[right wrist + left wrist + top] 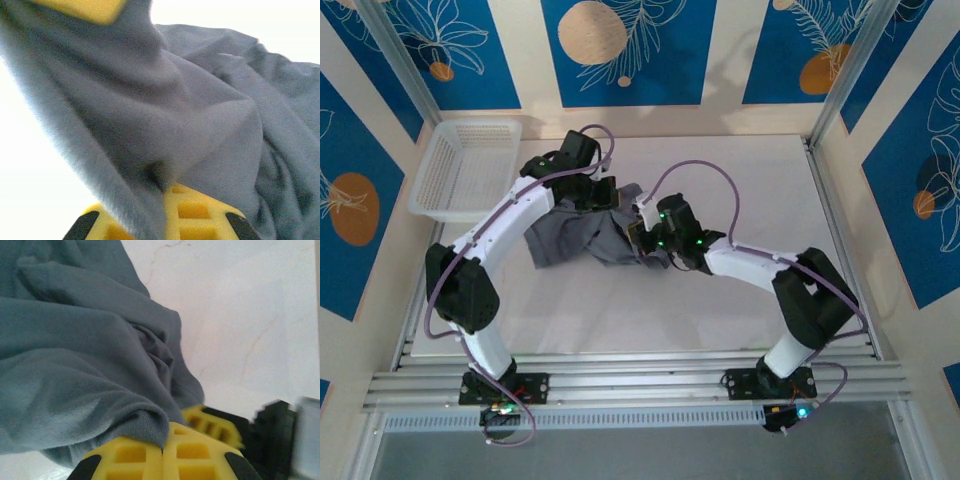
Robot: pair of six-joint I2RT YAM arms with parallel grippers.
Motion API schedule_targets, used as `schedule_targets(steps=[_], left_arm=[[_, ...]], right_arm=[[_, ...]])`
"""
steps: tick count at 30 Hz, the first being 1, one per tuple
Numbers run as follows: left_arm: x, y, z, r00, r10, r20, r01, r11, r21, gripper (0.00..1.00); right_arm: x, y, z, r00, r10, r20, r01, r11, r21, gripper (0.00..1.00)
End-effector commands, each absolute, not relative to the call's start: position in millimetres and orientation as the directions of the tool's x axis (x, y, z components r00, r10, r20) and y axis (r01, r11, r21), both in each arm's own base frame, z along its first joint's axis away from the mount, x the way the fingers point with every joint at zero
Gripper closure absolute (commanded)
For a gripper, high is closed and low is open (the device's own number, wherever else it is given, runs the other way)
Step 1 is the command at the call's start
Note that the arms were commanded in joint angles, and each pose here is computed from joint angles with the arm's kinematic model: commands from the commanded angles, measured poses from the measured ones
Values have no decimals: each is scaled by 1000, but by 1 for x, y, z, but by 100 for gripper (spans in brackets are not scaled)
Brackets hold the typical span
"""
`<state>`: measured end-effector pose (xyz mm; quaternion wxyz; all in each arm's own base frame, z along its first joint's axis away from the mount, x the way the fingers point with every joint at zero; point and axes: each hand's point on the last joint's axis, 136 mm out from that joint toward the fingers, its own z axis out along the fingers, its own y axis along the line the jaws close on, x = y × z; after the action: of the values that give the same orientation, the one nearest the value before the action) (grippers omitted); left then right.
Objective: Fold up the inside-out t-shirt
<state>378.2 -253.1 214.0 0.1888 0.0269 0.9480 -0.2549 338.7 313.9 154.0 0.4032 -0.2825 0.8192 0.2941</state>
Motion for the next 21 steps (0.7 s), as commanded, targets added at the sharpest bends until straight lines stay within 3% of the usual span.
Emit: schedule_targets(steps=[1, 4, 7, 13, 18, 21], left_arm=[[401, -228, 204, -910, -7, -415, 147, 929, -339, 94], [409, -213, 202, -887, 36, -461, 160, 959, -233, 86], [401, -213, 217, -852, 62, -520, 218, 945, -244, 74], [343, -230, 216, -819, 70, -570, 309, 891, -333, 54], [296, -248, 194, -835, 22, -550, 273, 884, -379, 50], [288, -269, 184, -838, -36, -544, 259, 852, -455, 30]], right_arm=[[293, 320, 210, -617, -133, -776, -746, 412, 523, 100], [286, 299, 237, -739, -15, -674, -647, 294, 703, 100], [285, 286, 255, -793, 32, -608, -588, 215, 779, 100], [293, 287, 255, -842, 4, -540, -523, 241, 818, 100], [301, 286, 252, -856, 24, -516, -492, 265, 829, 100], [302, 285, 251, -861, 23, -509, -483, 277, 830, 100]])
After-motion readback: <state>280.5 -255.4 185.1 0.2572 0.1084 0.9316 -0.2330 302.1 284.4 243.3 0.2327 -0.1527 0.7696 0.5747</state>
